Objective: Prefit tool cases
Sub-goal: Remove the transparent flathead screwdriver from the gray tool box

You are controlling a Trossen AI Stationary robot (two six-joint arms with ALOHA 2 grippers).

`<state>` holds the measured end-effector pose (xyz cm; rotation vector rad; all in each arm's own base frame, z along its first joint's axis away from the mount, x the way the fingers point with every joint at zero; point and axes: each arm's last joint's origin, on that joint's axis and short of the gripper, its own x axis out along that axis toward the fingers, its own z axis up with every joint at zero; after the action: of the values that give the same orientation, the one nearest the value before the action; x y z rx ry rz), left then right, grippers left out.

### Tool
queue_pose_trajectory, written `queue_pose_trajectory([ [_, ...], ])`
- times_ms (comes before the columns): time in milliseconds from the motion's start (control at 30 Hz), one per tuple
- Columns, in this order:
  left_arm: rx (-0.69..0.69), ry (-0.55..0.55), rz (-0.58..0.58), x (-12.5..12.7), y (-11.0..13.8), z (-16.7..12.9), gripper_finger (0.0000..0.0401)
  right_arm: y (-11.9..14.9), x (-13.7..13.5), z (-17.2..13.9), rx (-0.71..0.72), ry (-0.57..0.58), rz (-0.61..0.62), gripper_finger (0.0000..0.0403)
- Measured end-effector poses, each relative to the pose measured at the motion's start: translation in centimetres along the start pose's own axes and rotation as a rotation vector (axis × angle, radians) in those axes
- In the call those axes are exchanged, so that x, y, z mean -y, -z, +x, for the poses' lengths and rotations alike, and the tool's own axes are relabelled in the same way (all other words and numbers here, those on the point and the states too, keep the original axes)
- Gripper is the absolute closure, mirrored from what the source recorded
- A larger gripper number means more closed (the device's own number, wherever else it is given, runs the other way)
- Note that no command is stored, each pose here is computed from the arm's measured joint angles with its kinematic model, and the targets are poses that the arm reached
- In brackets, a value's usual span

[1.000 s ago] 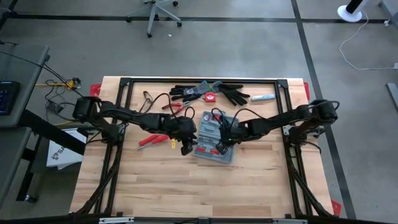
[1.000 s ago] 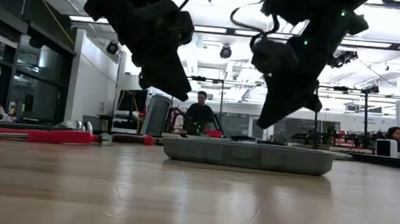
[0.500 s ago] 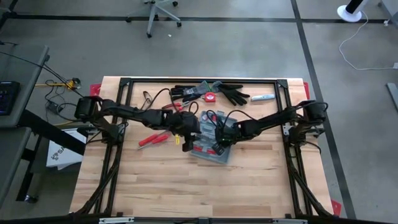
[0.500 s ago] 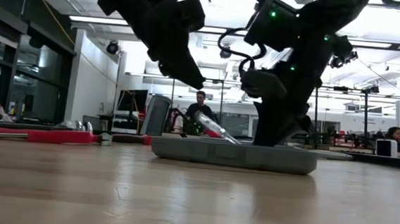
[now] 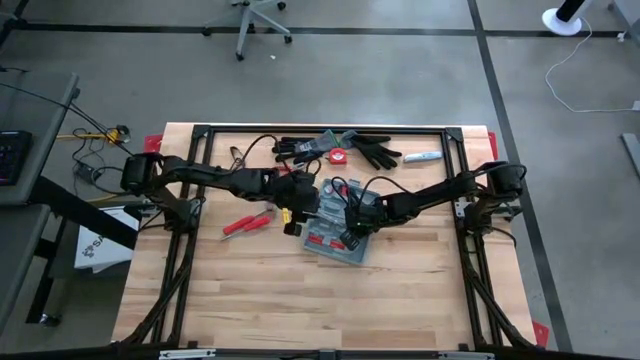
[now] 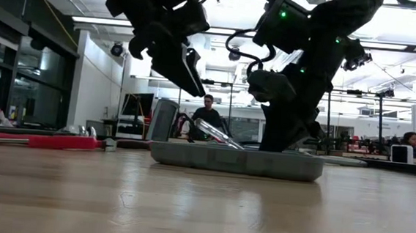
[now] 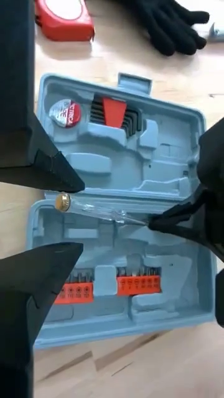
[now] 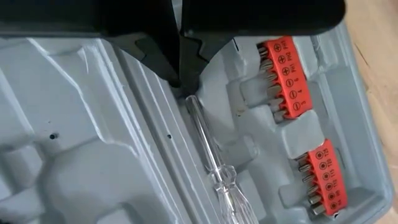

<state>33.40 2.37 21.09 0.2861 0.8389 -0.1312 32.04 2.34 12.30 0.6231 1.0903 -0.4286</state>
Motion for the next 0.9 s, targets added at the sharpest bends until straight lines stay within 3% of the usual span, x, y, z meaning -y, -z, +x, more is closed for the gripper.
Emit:
queue_pose_trajectory([
  [300, -0.05, 0.104, 0.005, -1.0, -1.0, 3.7, 0.0221, 0.0, -0.1, 0.1, 0.001, -0.016, 0.017, 0.0403],
  [500, -0.207, 0.221, 0.021, -1.2, -1.4, 6.1, 0.0217, 0.0, -0.1, 0.1, -0.001, -0.017, 0.023, 0.0403],
  [633, -0.256, 0.204, 0.049, -1.3, -1.3, 7.1, 0.0218, 0.0, -0.1, 0.1, -0.001, -0.017, 0.023, 0.0403],
  [767, -0.256, 0.166, 0.05, -1.5, -1.4, 7.5, 0.0237, 0.0, -0.1, 0.1, 0.0, -0.018, 0.024, 0.0403],
  [900, -0.268, 0.129, 0.055, -1.6, -1.4, 7.5, 0.0287, 0.0, -0.1, 0.1, 0.0, -0.018, 0.024, 0.0403],
])
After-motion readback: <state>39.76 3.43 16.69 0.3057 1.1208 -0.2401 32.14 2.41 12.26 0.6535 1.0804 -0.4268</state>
